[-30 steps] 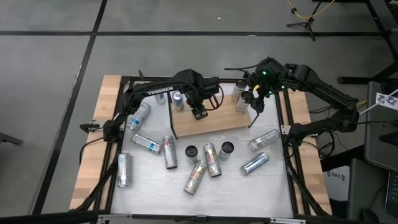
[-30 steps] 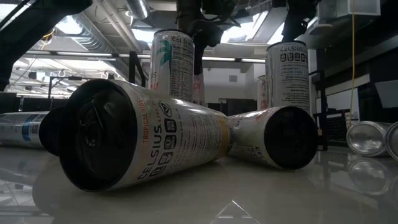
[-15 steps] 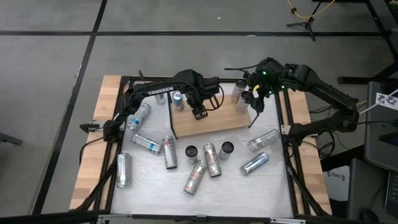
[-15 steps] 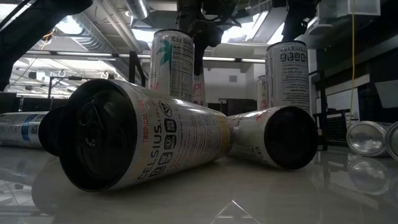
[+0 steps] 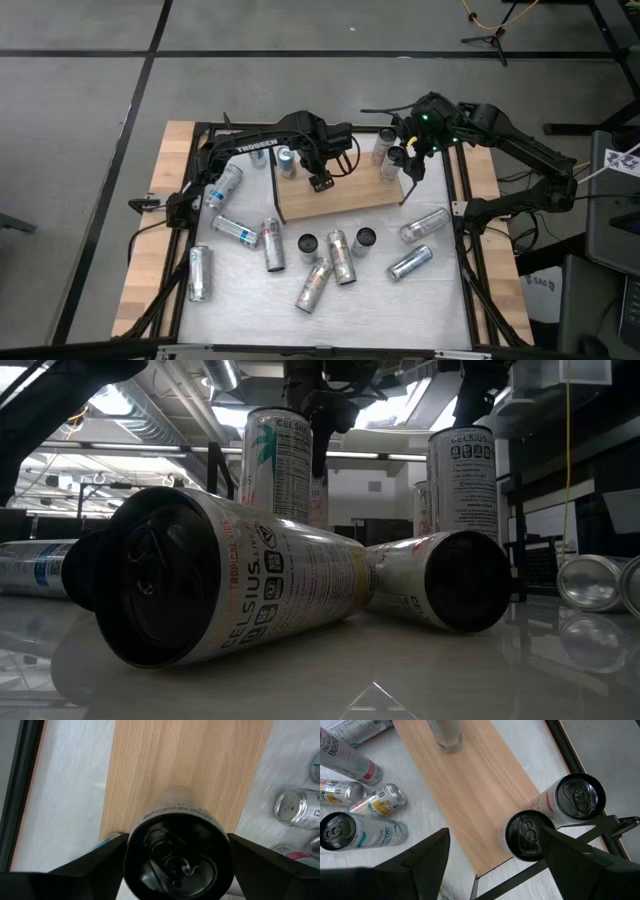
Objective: Place canned beverage on shelf
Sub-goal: Put the white-pink soda can on the shelf
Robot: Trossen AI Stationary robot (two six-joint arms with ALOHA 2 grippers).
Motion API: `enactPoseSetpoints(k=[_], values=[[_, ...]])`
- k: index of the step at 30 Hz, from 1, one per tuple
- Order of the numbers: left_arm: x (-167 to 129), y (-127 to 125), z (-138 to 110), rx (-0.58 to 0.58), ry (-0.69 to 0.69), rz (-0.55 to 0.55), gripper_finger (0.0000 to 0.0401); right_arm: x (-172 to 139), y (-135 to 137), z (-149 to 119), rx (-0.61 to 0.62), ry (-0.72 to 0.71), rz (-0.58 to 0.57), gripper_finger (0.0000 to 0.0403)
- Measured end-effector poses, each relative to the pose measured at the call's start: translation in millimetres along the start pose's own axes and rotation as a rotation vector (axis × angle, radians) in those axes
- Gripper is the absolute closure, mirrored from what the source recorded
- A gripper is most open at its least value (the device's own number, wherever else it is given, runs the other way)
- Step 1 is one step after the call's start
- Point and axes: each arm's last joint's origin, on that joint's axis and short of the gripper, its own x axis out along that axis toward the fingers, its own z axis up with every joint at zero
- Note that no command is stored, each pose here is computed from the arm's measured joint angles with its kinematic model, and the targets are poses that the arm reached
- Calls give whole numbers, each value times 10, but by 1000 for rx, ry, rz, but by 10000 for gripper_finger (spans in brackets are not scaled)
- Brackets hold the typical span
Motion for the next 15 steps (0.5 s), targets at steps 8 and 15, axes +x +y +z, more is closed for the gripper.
enactPoseSetpoints(k=[8,15], values=[[-10,3,-4,-20,-1,-1,61,0,0,1,0,-1,0,100],[-236,40,-98,-23,-37,-11,61,-1,-4,43,-6,-44,-5,100]])
